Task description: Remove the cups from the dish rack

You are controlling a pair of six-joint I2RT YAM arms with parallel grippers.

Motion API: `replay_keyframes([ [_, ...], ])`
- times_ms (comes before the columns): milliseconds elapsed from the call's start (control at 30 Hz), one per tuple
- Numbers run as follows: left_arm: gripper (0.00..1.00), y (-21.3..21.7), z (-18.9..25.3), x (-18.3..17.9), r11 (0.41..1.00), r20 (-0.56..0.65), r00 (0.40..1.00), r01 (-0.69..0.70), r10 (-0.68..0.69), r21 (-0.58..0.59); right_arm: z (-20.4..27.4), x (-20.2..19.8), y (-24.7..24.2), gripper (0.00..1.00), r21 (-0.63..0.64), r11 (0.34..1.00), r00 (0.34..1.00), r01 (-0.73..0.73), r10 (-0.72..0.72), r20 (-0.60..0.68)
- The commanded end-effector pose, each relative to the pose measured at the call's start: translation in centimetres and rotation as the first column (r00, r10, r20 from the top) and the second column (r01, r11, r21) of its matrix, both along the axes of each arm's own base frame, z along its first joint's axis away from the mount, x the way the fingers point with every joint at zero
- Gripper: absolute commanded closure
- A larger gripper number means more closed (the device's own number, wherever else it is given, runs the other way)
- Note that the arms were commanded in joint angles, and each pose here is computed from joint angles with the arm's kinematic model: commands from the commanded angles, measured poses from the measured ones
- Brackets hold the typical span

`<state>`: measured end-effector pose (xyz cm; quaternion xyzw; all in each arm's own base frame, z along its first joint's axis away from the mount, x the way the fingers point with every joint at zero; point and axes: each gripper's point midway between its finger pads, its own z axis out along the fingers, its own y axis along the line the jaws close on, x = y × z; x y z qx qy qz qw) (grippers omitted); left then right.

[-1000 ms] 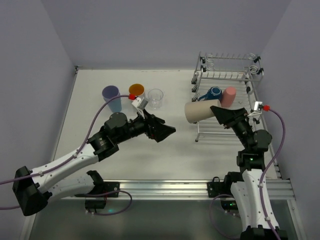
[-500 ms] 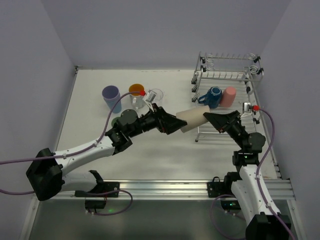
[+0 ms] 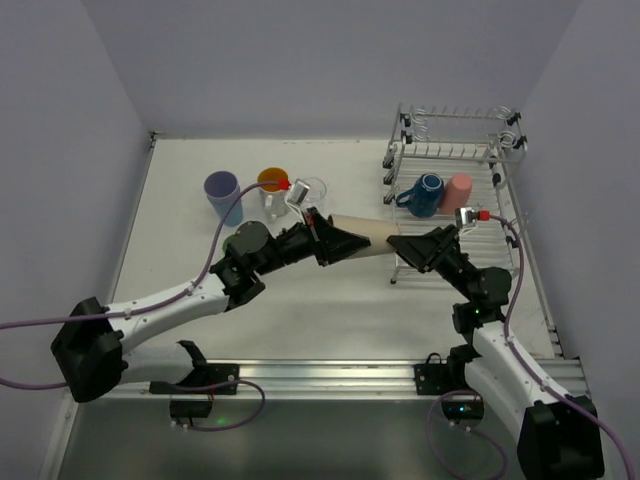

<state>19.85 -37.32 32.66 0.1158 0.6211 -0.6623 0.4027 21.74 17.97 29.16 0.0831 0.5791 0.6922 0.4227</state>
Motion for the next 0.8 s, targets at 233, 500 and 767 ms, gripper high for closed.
replay_keyframes([
  [233, 1.0, 9.4, 3.5, 5.9, 0.785, 0.225, 0.878, -0.479, 0.423, 0.393, 0.4, -0.5, -0.2, 0.01, -0.146, 0.986, 0.994, 0.082, -0.07, 0.086],
  [500, 1.0, 22.2, 3.4, 13.4, 0.368, 0.272, 0.741, -0.574, 0.614, 0.732, -1.5, -1.2, -0.7, 0.02, -0.339, 0.932, 0.988, 0.129, -0.094, 0.118],
  [767, 1.0, 28.5, 0.1, 18.1, 0.213, 0.2, 0.706, -0.45, 0.679, 0.867, -3.7, -1.7, -0.2, 0.03, -0.387, 0.919, 0.996, 0.075, -0.048, 0.08],
])
